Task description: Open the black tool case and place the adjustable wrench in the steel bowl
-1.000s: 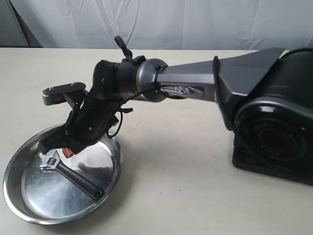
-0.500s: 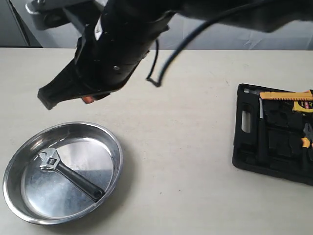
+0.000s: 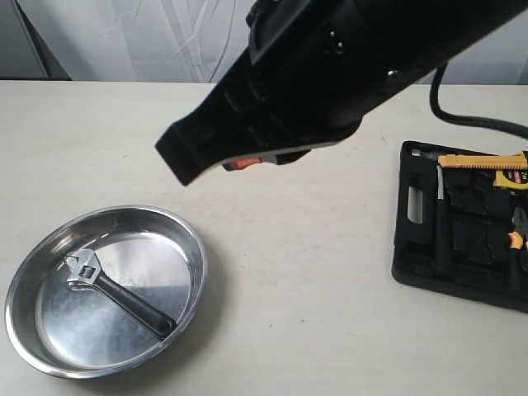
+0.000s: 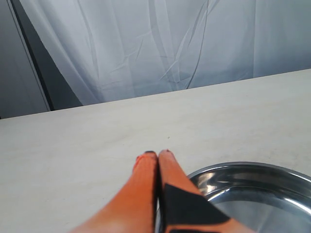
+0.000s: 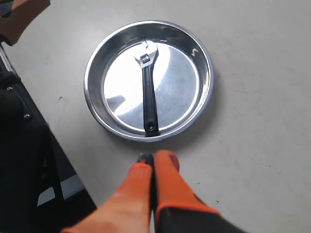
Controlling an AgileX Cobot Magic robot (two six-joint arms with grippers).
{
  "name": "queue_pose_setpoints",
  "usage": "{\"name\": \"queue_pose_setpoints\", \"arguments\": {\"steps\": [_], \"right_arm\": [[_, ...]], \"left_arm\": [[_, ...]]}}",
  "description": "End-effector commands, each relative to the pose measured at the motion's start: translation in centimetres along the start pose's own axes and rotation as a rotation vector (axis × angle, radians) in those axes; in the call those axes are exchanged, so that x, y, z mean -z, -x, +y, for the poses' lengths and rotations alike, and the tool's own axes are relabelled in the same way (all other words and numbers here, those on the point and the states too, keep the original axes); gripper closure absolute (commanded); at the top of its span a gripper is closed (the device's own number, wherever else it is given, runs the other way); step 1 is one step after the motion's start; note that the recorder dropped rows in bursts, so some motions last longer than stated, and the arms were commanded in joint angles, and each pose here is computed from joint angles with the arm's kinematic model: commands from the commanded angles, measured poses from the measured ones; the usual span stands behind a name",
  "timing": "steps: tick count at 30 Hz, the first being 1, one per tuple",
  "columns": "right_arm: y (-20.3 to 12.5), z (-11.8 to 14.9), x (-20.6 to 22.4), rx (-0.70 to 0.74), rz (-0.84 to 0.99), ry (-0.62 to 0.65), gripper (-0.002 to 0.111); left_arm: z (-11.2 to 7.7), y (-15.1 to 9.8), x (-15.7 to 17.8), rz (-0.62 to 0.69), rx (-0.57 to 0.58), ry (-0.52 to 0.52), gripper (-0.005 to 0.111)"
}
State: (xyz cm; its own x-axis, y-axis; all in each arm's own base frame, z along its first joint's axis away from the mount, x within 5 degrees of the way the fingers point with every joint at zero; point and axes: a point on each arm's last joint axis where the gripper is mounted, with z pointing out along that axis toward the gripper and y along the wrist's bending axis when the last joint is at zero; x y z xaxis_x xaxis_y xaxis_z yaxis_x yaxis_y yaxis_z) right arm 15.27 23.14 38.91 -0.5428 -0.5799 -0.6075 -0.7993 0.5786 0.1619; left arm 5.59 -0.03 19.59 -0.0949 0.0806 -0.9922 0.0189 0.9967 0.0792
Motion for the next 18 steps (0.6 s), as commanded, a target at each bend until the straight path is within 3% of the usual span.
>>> {"name": "queue_pose_setpoints", "arguments": {"steps": [1,5,10,14,18], "right_arm": [[-0.2,0.1,0.2,-0.002,-0.001,0.002,0.108],[-0.3,0.1,1.0,0.003,-0.025,-0.006,0.108],[-1.8,0.3,5.1,0.033,-0.181,-0.008,0.108],[-5.2,-0.7,7.8,0.023,-0.456,-0.028,0.108],[-10.7,-3.5,7.1,-0.093,-0.620,-0.121,0.108]], "left_arm": [[0.0,0.1,0.0,-0.004,0.002,-0.001,0.106],[0.0,0.1,0.0,-0.004,0.002,-0.001,0.106],[0.0,0.1,0.0,-0.004,0.002,-0.001,0.106],[0.0,0.1,0.0,-0.004,0.002,-0.001,0.106],[0.0,0.1,0.0,-0.004,0.002,-0.001,0.106]]}}
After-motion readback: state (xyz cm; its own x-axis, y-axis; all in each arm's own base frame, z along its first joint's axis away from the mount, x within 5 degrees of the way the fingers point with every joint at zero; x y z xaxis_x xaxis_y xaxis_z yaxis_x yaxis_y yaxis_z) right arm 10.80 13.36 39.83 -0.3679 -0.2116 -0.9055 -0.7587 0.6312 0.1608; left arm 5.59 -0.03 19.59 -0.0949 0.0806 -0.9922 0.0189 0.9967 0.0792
